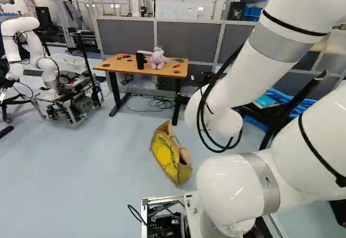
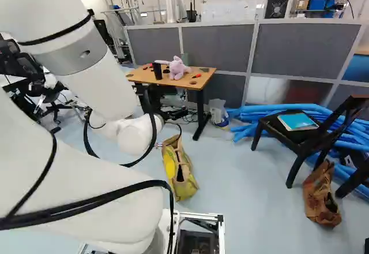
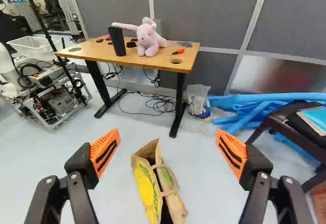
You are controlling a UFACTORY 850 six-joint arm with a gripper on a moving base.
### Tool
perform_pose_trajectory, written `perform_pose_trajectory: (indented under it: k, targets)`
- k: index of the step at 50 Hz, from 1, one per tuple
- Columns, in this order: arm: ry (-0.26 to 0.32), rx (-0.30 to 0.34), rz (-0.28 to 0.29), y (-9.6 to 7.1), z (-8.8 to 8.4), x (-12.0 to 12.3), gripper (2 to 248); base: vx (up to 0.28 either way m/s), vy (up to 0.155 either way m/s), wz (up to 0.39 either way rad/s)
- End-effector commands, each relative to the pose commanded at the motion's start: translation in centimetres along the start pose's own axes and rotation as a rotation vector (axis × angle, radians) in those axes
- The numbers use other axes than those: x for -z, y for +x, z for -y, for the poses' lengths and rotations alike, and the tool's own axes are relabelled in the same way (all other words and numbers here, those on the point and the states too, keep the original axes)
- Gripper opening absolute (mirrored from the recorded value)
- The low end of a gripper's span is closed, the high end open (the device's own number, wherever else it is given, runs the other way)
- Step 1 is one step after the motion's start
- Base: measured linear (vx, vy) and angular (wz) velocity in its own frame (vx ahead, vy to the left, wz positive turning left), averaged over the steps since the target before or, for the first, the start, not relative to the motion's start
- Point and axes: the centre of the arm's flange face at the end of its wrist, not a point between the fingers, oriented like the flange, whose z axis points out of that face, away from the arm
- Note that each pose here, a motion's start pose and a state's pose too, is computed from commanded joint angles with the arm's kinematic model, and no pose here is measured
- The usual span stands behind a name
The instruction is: Pick up the bag on the ground and place it on the table
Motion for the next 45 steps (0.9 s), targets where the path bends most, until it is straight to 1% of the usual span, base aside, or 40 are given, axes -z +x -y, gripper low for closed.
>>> perform_pose_trajectory:
  k: [25, 39, 45]
  targets:
    - [0.000, 0.000, 0.000, 0.00, 0.00, 0.00, 247, 0.142, 0.002, -0.013]
    - [0.000, 0.000, 0.000, 0.00, 0.00, 0.00, 247, 0.116, 0.002, -0.011]
    - [0.000, 0.000, 0.000, 0.00, 0.00, 0.00, 247, 0.056, 0.001, -0.008]
